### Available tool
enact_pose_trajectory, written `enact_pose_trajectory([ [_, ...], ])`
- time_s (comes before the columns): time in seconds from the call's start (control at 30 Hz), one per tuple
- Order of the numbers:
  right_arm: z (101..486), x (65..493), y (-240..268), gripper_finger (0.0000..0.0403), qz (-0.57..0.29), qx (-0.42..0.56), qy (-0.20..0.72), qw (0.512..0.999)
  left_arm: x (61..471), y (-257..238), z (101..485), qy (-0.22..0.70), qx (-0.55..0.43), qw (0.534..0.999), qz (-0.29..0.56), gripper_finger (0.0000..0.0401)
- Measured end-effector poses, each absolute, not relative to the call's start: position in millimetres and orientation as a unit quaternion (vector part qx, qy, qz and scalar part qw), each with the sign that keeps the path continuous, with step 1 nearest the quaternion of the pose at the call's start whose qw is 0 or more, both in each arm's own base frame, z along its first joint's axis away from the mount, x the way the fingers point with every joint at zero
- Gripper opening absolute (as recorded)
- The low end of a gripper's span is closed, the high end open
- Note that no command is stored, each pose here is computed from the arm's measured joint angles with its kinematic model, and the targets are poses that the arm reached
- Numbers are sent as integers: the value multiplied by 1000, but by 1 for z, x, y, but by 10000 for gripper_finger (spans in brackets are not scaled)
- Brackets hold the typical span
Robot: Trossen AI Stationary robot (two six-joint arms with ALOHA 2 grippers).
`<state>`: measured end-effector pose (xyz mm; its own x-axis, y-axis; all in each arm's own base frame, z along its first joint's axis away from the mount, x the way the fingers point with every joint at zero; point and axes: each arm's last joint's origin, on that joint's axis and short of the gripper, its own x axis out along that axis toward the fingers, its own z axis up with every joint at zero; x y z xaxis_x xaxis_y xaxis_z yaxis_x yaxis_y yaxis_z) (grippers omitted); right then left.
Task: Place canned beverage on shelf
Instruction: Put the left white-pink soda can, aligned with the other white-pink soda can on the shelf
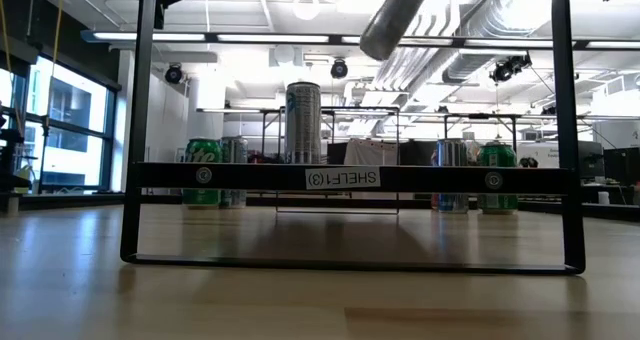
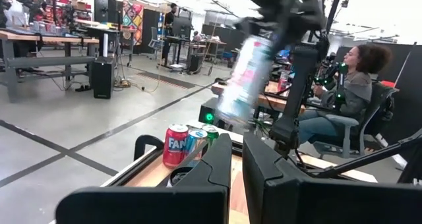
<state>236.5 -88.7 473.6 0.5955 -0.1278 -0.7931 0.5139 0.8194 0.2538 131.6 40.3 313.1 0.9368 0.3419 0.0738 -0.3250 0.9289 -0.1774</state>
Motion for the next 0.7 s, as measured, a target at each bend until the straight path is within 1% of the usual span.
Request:
enact_pose_trajectory([
  [0.17,464,263,-50,245,-144,246,437,853,132,40,313,-52,-86,980,170,0],
  [0.47,411,332,-12,245,-86,224,533,811,132,40,313,-51,-87,980,170,0],
  [0.7,373,358,-1,245,-94,200,604,766,132,40,312,-50,-99,979,170,0],
])
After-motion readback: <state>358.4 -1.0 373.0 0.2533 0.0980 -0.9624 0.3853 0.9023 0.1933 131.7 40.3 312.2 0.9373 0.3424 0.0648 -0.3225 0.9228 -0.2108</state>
